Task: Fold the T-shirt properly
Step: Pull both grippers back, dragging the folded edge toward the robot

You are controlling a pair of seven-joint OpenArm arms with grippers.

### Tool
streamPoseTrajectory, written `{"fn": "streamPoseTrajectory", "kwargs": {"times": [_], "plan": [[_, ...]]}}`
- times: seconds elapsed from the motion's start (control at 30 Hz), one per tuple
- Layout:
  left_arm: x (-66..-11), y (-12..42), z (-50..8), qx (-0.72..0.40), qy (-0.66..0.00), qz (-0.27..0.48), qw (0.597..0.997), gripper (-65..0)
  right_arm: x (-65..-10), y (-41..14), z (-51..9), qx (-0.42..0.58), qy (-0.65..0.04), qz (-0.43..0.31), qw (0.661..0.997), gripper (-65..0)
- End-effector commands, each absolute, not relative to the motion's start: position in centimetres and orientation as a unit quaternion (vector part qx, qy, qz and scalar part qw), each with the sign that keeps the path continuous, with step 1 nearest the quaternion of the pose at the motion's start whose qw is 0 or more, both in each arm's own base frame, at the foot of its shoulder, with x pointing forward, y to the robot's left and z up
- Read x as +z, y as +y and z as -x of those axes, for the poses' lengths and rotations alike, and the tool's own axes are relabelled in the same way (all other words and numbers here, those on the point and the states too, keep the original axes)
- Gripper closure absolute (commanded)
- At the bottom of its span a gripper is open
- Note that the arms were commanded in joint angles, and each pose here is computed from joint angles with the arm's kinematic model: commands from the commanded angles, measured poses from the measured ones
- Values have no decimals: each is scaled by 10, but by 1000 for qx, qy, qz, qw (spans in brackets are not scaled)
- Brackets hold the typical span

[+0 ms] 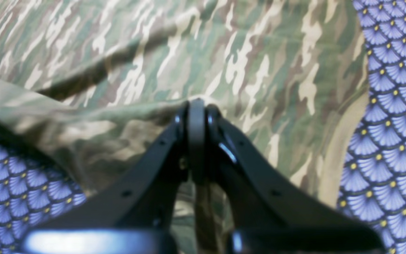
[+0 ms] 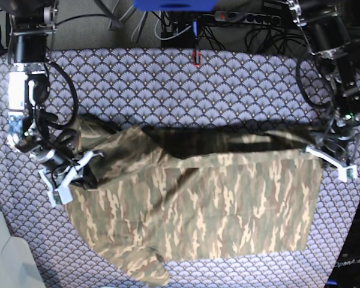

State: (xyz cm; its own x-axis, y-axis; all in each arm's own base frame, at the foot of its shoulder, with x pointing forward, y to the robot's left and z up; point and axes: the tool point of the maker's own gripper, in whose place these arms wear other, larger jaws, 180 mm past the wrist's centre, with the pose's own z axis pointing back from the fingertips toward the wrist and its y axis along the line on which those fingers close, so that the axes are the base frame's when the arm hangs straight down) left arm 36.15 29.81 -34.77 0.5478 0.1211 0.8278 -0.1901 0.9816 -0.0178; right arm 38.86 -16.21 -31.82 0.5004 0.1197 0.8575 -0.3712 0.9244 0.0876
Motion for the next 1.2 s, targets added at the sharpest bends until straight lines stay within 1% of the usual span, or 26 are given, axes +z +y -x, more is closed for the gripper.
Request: {"fn": "streamPoseTrajectory", "kwargs": {"times": [0.0,0.17,0.23,0.43,0.7,0.93,1.07,1.17], "plan": [[-326,294,-375,76,-500,-35,862,-7,-293,-167,-402,150,-512,-123,837,0],[-331,270,-381,47,-495,-21,868,-7,-289,-177,-406,157,-513,-103,838,0],[-324,265,-389,39,-502,-18,864,-7,-295,-181,-407,154,-506,-101,843,0],[-305,269,-404,41,-521,-20,853,-7,-304,-196,-417,142,-494,-96,853,0],[-289,283,-417,21,-526,-70,847,-7,-297,-201,-432,133,-499,-96,851,0],[-306,289,-426,38,-506,-63,859,-7,-314,-197,-440,134,-480,-104,861,0],[-304,291,-431,38,-532,-65,843,-7,-329,-191,-438,137,-468,-111,866,0],[-318,300,-428,26,-513,-93,853,-7,-330,-192,-438,136,-467,-112,867,0]]}}
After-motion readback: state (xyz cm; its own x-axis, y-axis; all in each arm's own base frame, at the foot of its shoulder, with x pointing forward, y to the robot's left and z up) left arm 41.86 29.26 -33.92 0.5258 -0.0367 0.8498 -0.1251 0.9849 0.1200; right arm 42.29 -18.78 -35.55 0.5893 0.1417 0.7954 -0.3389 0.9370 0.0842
